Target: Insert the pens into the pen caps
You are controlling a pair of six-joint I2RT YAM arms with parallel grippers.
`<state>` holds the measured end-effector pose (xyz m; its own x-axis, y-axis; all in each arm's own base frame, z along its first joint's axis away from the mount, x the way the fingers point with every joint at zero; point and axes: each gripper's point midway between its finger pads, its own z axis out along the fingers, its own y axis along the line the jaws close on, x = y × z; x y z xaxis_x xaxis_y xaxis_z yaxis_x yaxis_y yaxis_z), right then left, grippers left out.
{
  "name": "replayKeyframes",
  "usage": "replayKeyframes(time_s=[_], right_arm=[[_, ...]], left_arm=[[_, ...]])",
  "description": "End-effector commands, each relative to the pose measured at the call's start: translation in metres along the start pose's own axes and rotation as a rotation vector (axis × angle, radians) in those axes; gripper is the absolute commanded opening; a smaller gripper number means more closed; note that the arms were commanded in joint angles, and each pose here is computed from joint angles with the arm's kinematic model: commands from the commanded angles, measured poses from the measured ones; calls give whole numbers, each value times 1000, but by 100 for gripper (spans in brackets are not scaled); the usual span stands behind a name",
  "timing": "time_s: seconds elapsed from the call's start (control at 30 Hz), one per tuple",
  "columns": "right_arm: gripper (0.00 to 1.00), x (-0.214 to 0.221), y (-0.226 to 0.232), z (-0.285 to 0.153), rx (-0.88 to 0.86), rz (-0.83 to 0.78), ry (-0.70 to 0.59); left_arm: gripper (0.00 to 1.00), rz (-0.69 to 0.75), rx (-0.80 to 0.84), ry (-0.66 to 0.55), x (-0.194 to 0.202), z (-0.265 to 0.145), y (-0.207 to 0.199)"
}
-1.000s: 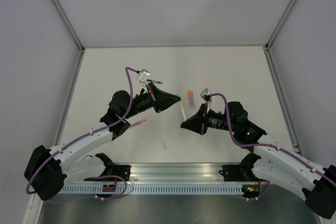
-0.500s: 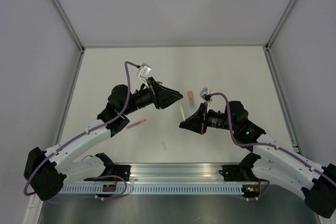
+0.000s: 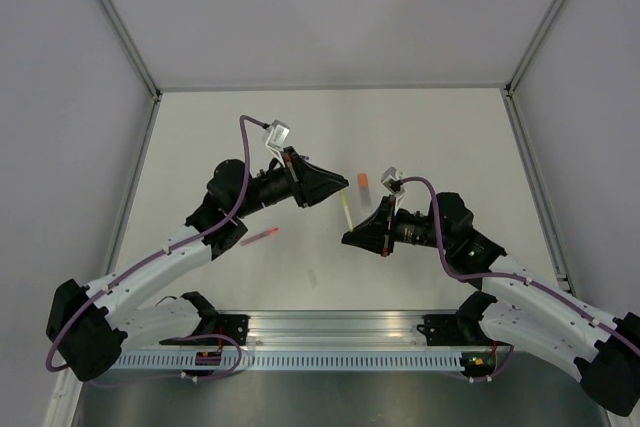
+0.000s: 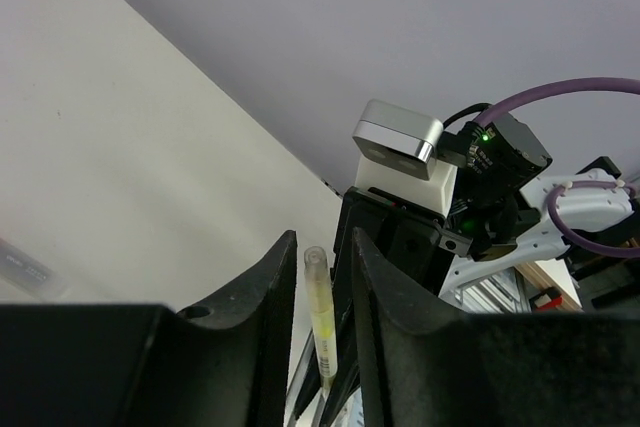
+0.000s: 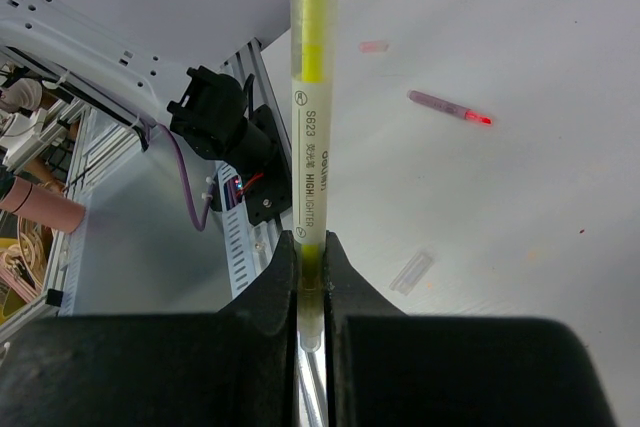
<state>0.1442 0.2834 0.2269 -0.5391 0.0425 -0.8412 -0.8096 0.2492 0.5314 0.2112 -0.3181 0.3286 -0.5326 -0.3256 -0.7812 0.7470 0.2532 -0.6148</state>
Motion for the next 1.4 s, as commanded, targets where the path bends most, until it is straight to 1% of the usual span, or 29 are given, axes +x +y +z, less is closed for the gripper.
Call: replayKeyframes(time_s=[0.0,0.03,0.13,0.23,0.33,0.37,0.5,0.57,0.63,0.7,0.8,1.0,1.07,1.1,1.17,1.2,1.23,1.27,1.3,1.33,1.37], right_arm=[[0,-21,12,-1,-37,-42,-56],[0,-20,12,0,-39,-42,-56],[0,-20,13,0,-41,-38,-56],[0,-24,13,0,-38,-42,-69],[0,-39,9,0,12,-62,-102],[0,-39,6,0,32,-65,-92],[0,-70,-5,1,137,-92,-164],[0,-78,-7,5,147,-94,-168],[0,-94,-2,7,143,-109,-193],[0,-106,-2,13,150,-116,-203],[0,-118,-5,20,162,-135,-210],[0,-137,-12,27,198,-174,-215],[0,-135,-18,29,212,-173,-200],[0,-131,-21,30,216,-167,-186],[0,-113,-31,34,226,-142,-130],[0,-96,-38,35,232,-124,-90],[0,-85,-45,36,243,-110,-63],[0,-66,-54,35,260,-101,-26],[0,-58,-63,33,293,-92,-15],[0,-49,-72,31,329,-81,7],[0,-41,-80,28,360,-73,23]], left_arm=[[32,17,47,2,0,0,-9],[23,15,49,2,0,0,-10],[2,-3,63,19,5,0,-10],[2,-37,99,31,14,-4,-13],[2,-70,110,43,25,-12,-13],[2,-77,108,41,27,-14,-12],[2,-104,81,61,45,-25,-3],[2,-104,73,59,48,-28,0],[2,-124,49,61,56,-29,8],[2,-161,34,88,73,-30,19],[2,-196,55,113,87,-30,23],[2,-199,40,135,97,-27,27],[2,-185,19,140,98,-28,30],[2,-172,4,121,91,-26,31],[2,-148,-38,99,78,-25,33],[2,-137,-72,72,68,-23,35],[4,-111,-94,57,58,-23,36],[22,-105,-129,60,44,-21,34],[31,-90,-164,39,32,-20,37],[37,-58,-194,28,22,-20,40],[41,-31,-194,-3,0,-17,30]])
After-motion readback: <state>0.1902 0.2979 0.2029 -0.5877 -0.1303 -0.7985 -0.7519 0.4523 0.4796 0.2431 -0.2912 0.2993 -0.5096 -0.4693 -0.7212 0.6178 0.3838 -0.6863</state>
